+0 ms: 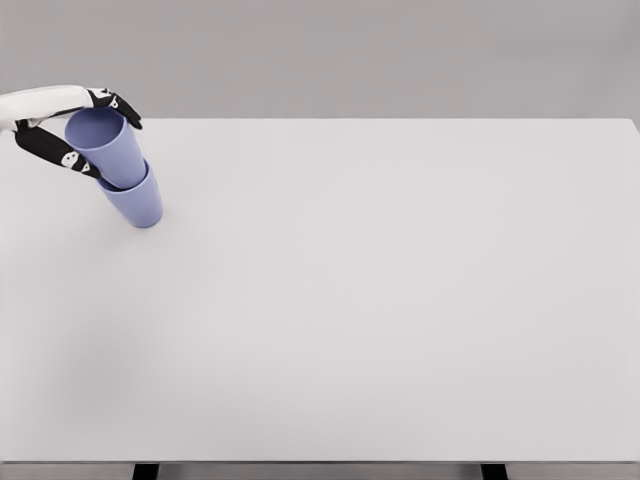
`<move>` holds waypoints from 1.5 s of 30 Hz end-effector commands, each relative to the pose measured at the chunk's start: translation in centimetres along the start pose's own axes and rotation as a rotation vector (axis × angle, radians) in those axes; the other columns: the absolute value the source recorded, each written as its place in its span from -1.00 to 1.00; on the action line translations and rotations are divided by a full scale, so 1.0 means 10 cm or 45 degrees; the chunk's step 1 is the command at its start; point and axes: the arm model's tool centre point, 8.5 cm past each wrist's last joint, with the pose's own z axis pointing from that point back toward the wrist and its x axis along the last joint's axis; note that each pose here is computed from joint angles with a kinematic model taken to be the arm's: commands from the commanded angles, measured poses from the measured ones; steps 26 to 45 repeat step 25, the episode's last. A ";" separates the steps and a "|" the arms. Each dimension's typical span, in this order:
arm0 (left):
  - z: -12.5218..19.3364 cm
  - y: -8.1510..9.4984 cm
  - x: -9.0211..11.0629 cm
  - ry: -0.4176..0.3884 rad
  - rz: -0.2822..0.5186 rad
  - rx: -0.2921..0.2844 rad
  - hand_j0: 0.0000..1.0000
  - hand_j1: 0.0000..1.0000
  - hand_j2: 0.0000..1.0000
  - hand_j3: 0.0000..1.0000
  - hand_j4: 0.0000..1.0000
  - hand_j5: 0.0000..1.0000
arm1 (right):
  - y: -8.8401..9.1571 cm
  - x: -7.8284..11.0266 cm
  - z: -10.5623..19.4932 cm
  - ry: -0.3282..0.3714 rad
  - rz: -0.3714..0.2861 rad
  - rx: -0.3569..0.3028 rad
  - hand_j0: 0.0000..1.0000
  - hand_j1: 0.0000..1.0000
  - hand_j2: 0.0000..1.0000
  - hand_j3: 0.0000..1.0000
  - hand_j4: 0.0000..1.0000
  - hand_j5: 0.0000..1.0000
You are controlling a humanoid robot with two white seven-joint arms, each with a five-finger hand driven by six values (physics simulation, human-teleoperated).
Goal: Place the right cup on the left cup with left arm
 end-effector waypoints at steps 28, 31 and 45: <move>0.61 -0.08 1.62 -0.576 -0.140 0.008 1.00 1.00 1.00 1.00 1.00 1.00 | 0.00 0.00 0.00 0.000 0.002 0.001 1.00 1.00 1.00 1.00 1.00 1.00; 0.61 -0.08 1.62 -0.576 -0.140 0.008 1.00 1.00 1.00 1.00 1.00 1.00 | 0.00 0.00 0.00 0.000 0.002 0.001 1.00 1.00 1.00 1.00 1.00 1.00; 0.61 -0.08 1.62 -0.576 -0.140 0.008 1.00 1.00 1.00 1.00 1.00 1.00 | 0.00 0.00 0.00 0.000 0.002 0.001 1.00 1.00 1.00 1.00 1.00 1.00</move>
